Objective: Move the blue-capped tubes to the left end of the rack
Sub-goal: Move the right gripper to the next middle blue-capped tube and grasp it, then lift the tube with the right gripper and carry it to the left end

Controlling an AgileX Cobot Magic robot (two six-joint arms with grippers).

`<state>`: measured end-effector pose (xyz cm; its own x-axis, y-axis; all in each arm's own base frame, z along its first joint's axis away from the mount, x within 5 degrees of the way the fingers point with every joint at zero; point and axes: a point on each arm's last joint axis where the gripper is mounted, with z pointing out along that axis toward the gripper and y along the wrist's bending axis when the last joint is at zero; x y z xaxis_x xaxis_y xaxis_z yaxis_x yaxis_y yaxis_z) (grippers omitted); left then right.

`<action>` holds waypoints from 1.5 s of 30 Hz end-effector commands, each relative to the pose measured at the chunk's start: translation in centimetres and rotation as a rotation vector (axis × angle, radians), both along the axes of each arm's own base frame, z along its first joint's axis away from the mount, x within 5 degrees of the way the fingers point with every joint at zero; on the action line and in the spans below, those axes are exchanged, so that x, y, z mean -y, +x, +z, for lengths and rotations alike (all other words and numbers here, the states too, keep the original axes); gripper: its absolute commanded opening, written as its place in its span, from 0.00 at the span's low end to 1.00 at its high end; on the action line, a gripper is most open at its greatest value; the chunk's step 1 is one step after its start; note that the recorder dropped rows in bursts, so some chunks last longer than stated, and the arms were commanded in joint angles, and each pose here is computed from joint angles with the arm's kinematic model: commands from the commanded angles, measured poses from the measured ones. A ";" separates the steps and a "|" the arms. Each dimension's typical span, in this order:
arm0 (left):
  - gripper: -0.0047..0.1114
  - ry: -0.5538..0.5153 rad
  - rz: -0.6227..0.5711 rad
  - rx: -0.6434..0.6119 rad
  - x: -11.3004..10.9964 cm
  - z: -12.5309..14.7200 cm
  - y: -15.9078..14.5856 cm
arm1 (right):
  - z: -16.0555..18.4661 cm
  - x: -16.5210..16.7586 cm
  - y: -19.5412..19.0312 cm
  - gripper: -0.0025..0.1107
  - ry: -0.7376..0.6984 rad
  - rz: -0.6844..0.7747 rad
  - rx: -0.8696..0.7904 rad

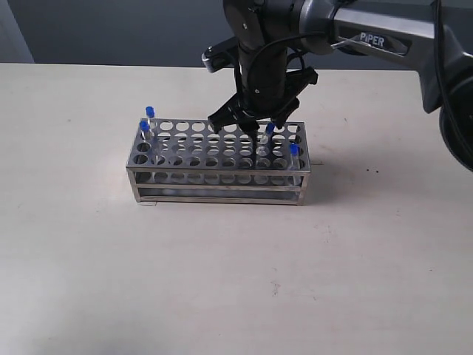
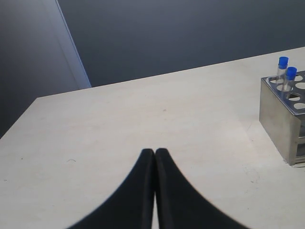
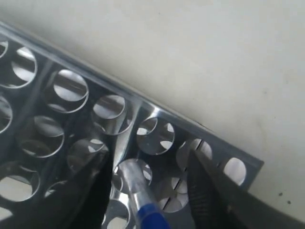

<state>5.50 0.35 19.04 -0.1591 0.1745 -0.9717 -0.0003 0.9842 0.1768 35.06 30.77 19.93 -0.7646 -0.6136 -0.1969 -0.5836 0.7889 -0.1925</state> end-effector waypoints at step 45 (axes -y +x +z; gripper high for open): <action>0.04 0.002 -0.009 0.010 0.1 0.2 0.0 | 7.9 1.9 -1.9 0.05 0.080 0.011 0.077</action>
<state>5.50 0.35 19.04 -0.1591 0.1745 -0.9717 -0.0003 0.9842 0.1768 33.15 29.46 26.45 -0.7549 -0.5973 -0.2708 -0.5823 0.8005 -0.1420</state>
